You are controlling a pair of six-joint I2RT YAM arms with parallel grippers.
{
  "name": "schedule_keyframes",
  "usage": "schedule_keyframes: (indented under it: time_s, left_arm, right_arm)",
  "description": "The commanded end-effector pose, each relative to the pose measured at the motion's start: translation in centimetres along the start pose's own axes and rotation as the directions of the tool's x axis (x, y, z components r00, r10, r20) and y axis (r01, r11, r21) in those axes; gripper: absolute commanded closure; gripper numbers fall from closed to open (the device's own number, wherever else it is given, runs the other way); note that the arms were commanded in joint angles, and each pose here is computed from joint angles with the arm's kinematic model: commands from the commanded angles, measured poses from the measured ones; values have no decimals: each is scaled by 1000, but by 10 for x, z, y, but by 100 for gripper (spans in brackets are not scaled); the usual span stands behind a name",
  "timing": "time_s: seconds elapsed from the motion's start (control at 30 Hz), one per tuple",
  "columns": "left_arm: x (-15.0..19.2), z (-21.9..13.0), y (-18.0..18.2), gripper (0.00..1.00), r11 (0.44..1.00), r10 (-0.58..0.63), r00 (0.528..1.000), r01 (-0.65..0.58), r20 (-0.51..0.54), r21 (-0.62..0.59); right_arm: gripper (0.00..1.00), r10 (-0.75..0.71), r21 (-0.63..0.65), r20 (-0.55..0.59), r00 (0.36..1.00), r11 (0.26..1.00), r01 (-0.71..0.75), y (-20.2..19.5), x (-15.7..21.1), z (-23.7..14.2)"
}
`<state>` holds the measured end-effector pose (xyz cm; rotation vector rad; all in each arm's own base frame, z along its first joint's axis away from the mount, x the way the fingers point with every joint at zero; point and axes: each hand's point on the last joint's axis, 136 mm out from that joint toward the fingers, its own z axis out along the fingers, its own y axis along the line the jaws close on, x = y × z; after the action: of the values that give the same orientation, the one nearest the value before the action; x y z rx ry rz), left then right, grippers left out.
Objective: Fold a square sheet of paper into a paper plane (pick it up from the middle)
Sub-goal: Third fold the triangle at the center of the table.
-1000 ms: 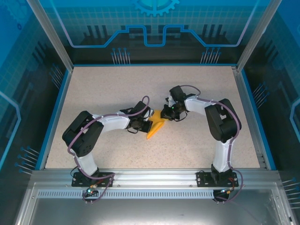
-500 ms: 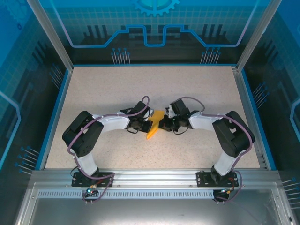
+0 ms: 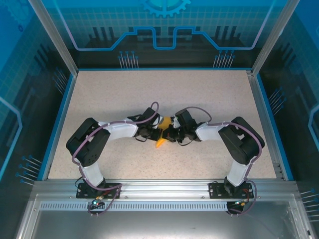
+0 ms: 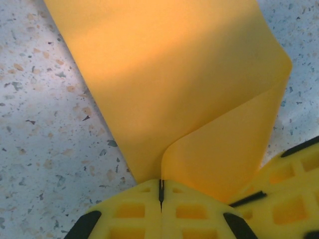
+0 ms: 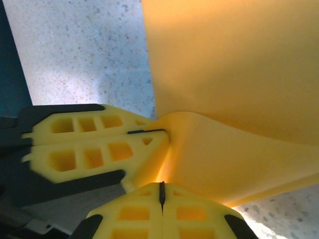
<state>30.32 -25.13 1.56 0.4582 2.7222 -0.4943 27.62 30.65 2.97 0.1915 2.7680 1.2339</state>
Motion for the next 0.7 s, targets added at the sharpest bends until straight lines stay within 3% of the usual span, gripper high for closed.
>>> schedule_keyframes:
  time_s: [0.0,0.43,0.67]
  left_arm:
    - [6,0,2,100,1000,-17,1000,17,-24,8]
    - [9,3,5,100,1000,-11,999,11,-40,-7]
    - [9,2,6,100,1000,-7,999,7,-39,-11]
  right_arm:
    - [99,13,22,-9,1000,1000,-13,-7,4,6]
    - [98,57,81,-15,998,995,-55,-39,8,11]
    - [96,21,0,26,999,1000,-21,-10,-10,-10]
